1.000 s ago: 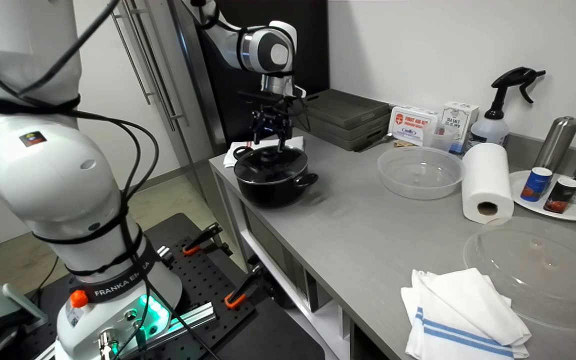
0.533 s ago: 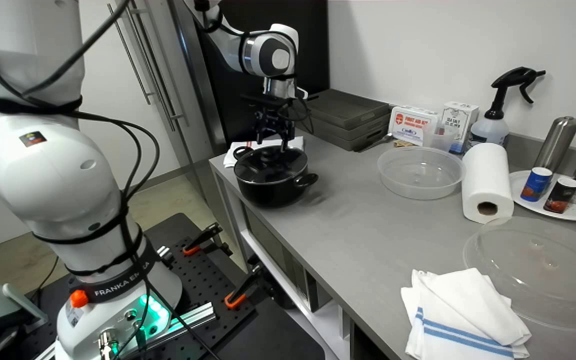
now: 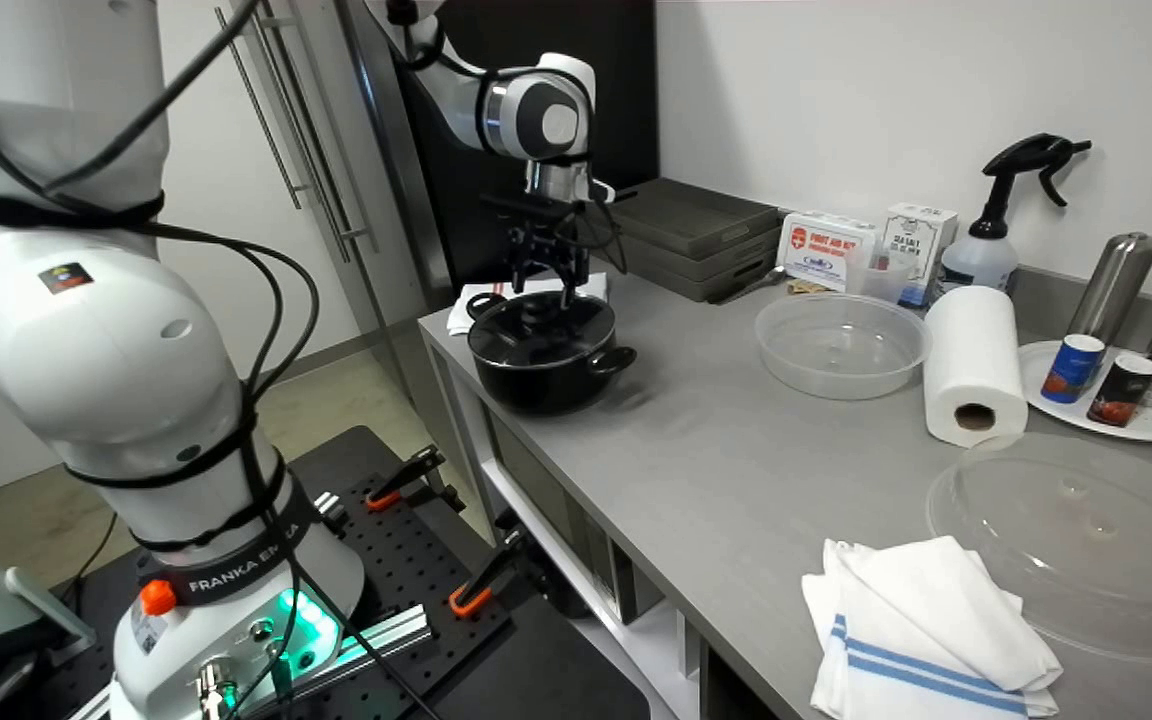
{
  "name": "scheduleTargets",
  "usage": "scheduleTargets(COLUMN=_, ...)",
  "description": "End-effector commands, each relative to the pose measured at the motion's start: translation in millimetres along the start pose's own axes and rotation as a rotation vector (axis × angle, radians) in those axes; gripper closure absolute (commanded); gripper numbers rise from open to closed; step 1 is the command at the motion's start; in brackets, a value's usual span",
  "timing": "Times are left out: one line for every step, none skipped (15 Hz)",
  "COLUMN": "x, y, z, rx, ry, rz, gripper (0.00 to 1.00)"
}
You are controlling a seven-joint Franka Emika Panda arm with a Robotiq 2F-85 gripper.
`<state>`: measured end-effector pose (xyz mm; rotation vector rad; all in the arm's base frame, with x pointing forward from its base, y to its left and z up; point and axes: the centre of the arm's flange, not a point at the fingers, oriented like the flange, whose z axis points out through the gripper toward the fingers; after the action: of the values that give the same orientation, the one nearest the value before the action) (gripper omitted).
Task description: Remove the glass lid from the pot and put it on the right side of the counter.
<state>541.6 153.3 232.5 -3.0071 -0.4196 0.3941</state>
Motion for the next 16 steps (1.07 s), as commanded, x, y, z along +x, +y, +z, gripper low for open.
scheduleTargets(x=-12, y=-1, z=6, rx=-0.011, ry=0.016, rz=-0.014, gripper=0.00)
scheduleTargets(x=-13, y=-1, z=8, rx=-0.014, ry=0.017, rz=-0.015, gripper=0.00)
scheduleTargets(x=-14, y=-1, z=9, rx=-0.017, ry=0.019, rz=-0.016, gripper=0.00)
scheduleTargets(x=-14, y=-2, z=11, rx=-0.018, ry=0.020, rz=-0.016, gripper=0.00)
scheduleTargets(x=-14, y=-2, z=12, rx=-0.021, ry=0.021, rz=-0.016, gripper=0.00)
scheduleTargets(x=-14, y=-3, z=13, rx=-0.025, ry=0.023, rz=-0.015, gripper=0.00)
scheduleTargets(x=-14, y=-3, z=14, rx=-0.028, ry=0.024, rz=-0.016, gripper=0.00)
scheduleTargets(x=-14, y=-4, z=15, rx=-0.032, ry=0.026, rz=-0.017, gripper=0.00)
scheduleTargets(x=-14, y=-5, z=16, rx=-0.036, ry=0.030, rz=-0.018, gripper=0.00)
scheduleTargets(x=-15, y=-6, z=16, rx=-0.039, ry=0.032, rz=-0.020, gripper=0.00)
scheduleTargets(x=-15, y=-7, z=16, rx=-0.041, ry=0.035, rz=-0.022, gripper=0.00)
scheduleTargets(x=-15, y=-7, z=17, rx=-0.044, ry=0.038, rz=-0.025, gripper=0.00)
scheduleTargets(x=-15, y=-8, z=17, rx=-0.046, ry=0.040, rz=-0.026, gripper=0.00)
scheduleTargets(x=-15, y=-9, z=17, rx=-0.048, ry=0.042, rz=-0.028, gripper=0.00)
scheduleTargets(x=-15, y=-9, z=17, rx=-0.049, ry=0.043, rz=-0.029, gripper=0.08)
scheduleTargets(x=-15, y=-10, z=17, rx=-0.051, ry=0.045, rz=-0.031, gripper=0.28)
